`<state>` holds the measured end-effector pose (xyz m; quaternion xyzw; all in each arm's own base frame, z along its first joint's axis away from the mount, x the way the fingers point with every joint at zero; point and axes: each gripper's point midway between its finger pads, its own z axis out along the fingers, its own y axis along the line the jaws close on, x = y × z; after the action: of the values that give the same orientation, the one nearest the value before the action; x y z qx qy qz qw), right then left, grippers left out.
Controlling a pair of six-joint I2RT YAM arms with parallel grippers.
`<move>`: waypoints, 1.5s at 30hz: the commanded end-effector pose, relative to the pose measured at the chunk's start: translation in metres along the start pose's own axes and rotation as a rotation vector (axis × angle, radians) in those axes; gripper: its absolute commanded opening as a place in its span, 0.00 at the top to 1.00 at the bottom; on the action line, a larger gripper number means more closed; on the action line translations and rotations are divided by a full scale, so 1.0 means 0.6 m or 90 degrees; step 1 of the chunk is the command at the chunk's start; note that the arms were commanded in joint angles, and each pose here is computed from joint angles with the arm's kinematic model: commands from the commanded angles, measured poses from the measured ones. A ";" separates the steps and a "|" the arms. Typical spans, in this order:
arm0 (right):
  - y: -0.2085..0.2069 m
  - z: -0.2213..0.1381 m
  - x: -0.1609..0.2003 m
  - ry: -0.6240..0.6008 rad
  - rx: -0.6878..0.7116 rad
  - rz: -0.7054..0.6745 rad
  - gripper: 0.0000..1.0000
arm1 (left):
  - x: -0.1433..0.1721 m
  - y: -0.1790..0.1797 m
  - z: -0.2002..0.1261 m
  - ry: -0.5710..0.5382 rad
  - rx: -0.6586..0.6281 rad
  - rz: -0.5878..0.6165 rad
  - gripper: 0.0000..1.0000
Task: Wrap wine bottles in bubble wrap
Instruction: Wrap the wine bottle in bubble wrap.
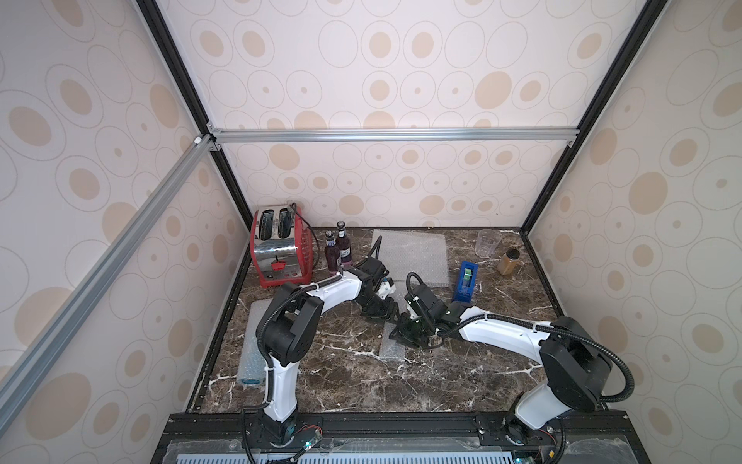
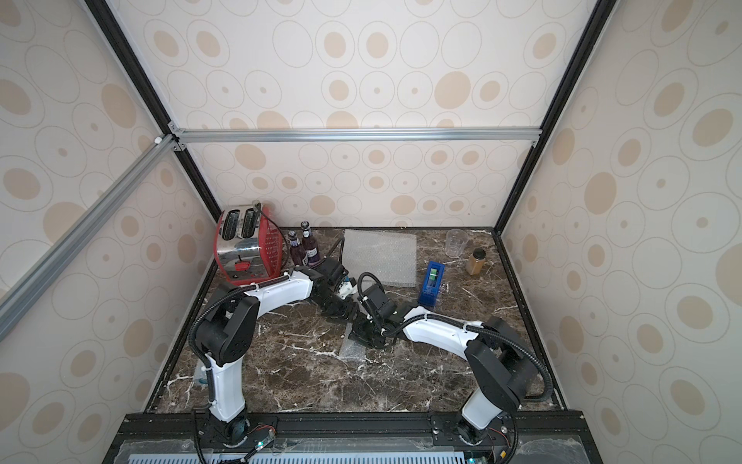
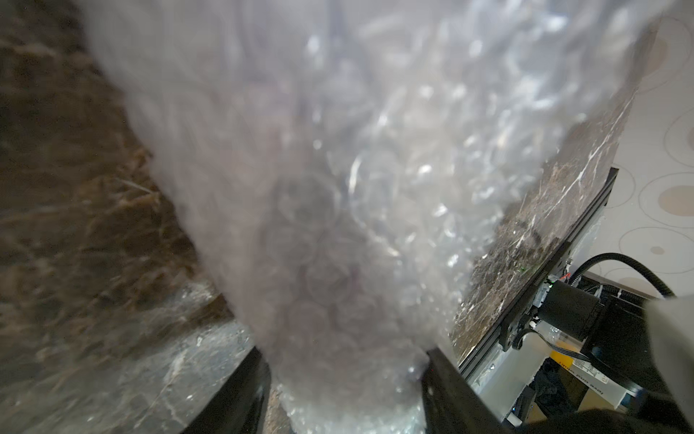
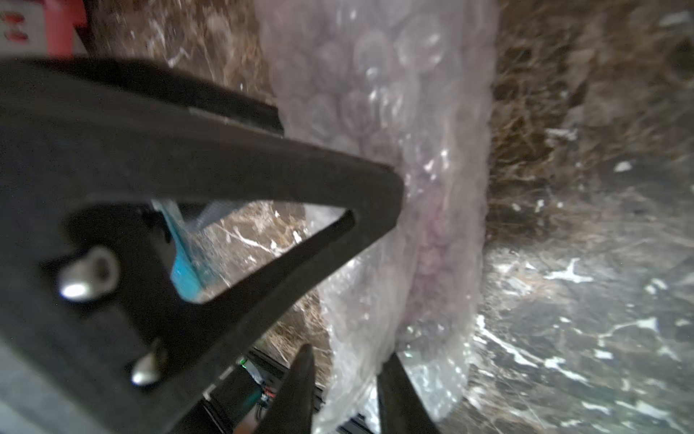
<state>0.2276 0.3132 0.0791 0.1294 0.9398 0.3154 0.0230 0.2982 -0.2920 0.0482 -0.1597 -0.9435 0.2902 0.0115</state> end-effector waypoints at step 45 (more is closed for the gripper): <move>-0.026 -0.040 -0.035 0.060 -0.021 -0.142 0.50 | 0.031 0.079 0.032 0.055 -0.099 -0.031 0.43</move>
<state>0.2340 0.2671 0.0875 0.0312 0.9484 0.3148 0.0234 0.2952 -0.2946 0.0462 -0.1690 -0.9397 0.2967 0.0180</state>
